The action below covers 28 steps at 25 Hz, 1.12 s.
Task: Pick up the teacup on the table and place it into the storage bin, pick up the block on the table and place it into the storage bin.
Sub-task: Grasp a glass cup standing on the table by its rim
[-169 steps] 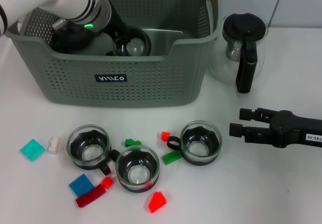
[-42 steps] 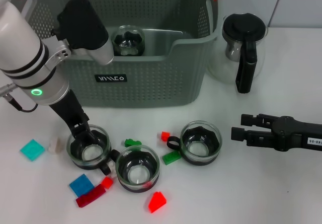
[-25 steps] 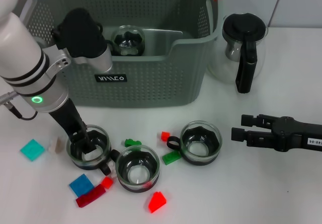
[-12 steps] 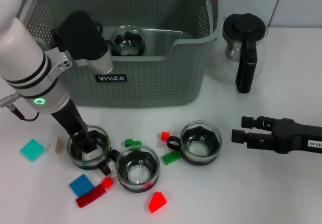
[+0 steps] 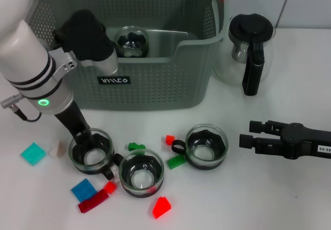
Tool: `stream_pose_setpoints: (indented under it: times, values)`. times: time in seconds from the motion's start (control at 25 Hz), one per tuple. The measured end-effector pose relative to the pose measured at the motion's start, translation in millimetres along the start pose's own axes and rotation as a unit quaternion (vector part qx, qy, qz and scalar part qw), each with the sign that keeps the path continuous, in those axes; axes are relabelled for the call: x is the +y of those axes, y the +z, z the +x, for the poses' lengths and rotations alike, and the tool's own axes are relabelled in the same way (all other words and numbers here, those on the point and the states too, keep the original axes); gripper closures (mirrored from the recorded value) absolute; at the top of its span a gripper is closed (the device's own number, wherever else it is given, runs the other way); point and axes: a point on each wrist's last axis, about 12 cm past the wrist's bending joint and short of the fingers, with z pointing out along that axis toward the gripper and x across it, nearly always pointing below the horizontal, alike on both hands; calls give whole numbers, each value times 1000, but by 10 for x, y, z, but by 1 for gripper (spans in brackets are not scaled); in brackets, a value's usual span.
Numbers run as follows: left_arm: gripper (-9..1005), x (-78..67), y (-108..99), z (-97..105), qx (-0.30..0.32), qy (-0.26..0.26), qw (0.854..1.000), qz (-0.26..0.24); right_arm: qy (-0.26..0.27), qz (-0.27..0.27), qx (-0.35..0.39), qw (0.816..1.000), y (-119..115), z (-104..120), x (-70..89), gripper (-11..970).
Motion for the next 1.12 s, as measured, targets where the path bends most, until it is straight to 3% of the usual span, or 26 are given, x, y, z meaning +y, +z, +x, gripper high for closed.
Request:
stream_pose_setpoints:
  times: [0.16, 0.24, 0.48, 0.68, 0.88, 1.12]
  values:
    - [448, 12, -34, -14, -3, -3, 1000, -7, 1, 1, 0, 1000, -5, 6, 0, 45]
    - [655, 11, -30, -18, -1, -2, 1000, -7, 1, 1, 0, 1000, -8, 12, 0, 45]
    - [854, 32, -41, -1, 3, -6, 1000, -10, 2, 1, 0, 1000, -10, 15, 0, 45]
    - [962, 30, -46, 0, 3, -6, 1000, -10, 2, 1, 0, 1000, -11, 14, 0, 44]
    - [954, 23, -81, -14, 0, -5, 1000, -11, 2, 2, 0, 1000, -14, 15, -1, 44]
    - [944, 20, -398, -16, -25, -5, 1000, -11, 1, 2, 0, 1000, -20, 17, -3, 44]
